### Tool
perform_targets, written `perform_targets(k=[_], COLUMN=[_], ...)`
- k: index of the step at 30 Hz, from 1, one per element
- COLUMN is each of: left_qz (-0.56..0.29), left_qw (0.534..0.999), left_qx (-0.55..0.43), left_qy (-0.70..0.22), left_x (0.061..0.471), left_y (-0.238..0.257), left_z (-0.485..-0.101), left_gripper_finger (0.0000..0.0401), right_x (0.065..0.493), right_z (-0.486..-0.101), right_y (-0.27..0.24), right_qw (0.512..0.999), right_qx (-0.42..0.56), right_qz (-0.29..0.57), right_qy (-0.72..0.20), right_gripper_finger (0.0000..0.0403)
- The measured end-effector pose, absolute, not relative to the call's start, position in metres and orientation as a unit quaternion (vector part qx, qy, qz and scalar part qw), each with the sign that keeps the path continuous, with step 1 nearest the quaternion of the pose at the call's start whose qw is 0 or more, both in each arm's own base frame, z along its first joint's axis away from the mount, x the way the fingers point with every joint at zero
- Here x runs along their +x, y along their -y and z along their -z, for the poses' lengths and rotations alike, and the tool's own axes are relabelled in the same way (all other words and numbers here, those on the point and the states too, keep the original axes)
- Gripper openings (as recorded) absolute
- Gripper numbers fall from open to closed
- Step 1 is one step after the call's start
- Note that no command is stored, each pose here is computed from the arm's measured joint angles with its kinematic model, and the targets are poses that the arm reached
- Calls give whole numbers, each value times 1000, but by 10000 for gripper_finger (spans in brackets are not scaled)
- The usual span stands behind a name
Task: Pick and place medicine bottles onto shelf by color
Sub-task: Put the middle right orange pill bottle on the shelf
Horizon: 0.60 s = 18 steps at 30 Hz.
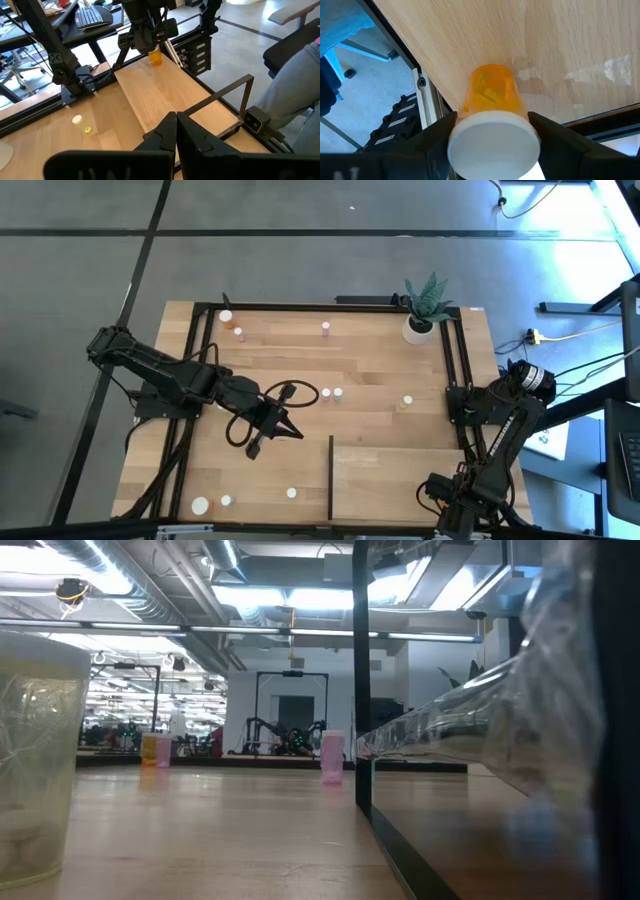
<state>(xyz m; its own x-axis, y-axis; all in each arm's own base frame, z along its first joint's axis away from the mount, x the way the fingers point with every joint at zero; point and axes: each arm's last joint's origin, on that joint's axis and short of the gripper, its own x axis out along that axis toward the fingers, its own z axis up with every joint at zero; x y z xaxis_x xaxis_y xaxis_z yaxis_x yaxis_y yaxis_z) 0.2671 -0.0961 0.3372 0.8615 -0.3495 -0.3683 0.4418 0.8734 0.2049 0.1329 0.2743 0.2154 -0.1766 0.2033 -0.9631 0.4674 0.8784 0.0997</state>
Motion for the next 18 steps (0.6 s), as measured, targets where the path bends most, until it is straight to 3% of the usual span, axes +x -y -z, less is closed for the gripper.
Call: perform_targets(k=[18], left_qz=[207], left_qw=[954], left_qx=[143], left_qy=[-162], left_x=[267], left_y=[96], left_z=[-337], left_gripper_finger=[0], right_x=[134], right_z=[-218], right_y=[-276], right_qw=[602], right_qx=[224], right_qz=[106], right_qy=[-759], right_gripper_finger=[242])
